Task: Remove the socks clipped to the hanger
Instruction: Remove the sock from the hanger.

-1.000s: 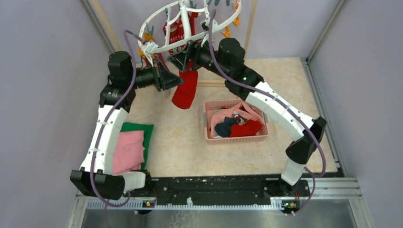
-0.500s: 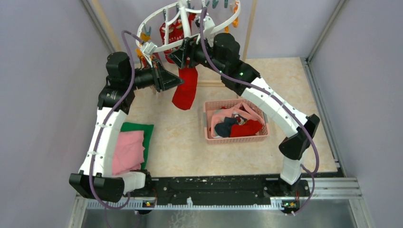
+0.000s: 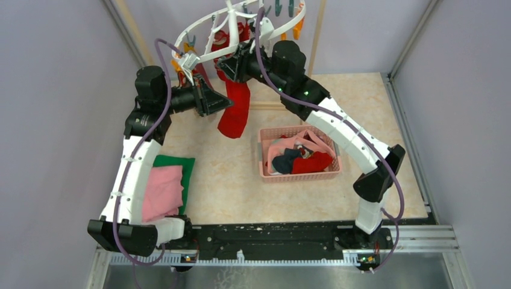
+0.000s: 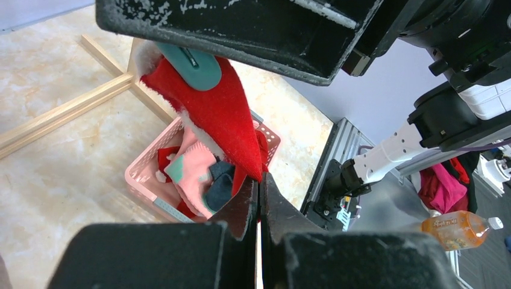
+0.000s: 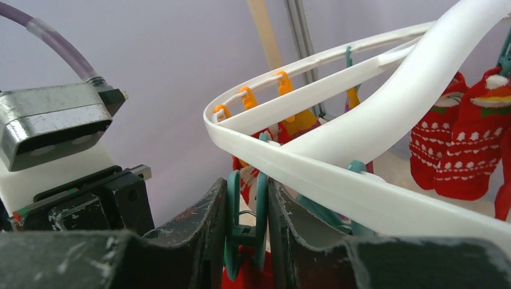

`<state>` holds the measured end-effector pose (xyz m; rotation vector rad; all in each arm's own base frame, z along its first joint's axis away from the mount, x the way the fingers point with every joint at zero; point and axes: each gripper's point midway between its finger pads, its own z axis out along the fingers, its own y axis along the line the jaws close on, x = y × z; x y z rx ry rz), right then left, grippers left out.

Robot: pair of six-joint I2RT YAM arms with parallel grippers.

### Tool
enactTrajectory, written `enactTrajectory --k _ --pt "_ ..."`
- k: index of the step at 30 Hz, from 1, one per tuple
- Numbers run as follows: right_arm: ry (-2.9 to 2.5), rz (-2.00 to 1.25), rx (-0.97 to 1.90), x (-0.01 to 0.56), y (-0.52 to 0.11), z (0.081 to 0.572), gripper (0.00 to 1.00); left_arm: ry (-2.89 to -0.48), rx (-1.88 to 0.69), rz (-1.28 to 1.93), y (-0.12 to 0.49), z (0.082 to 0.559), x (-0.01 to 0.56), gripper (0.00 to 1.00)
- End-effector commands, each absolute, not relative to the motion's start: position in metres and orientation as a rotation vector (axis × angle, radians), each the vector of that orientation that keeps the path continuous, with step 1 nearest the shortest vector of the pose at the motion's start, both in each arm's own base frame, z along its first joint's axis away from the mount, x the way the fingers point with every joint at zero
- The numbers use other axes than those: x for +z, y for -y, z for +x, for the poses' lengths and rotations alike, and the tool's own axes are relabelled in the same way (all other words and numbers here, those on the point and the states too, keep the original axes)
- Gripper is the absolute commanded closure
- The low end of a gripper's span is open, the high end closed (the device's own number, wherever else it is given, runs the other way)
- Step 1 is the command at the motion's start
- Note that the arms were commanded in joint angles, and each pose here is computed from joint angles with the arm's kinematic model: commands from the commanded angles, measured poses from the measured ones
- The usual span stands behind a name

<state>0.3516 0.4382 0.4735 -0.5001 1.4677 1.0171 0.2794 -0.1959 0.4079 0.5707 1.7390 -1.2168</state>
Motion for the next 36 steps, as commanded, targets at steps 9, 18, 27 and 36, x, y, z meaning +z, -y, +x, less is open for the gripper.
enactTrajectory --k 9,18,27,36 --pt "-1.335 -0.454 1.129 0.508 -0.417 0.350 1.00 -1.687 -1.170 0.636 0.200 0.277 0.406 1.00" --pt "-1.340 -0.443 1.205 0.506 -0.408 0.348 1.00 -1.660 -1.146 0.649 0.202 0.282 0.415 1.00" --pt "-1.333 -0.431 1.230 0.506 -0.403 0.347 0.75 -1.667 -1.153 0.651 0.202 0.281 0.413 1.00" --pt "-1.340 -0.456 1.265 0.506 -0.406 0.344 0.55 -1.663 -1.144 0.656 0.202 0.280 0.413 1.00"
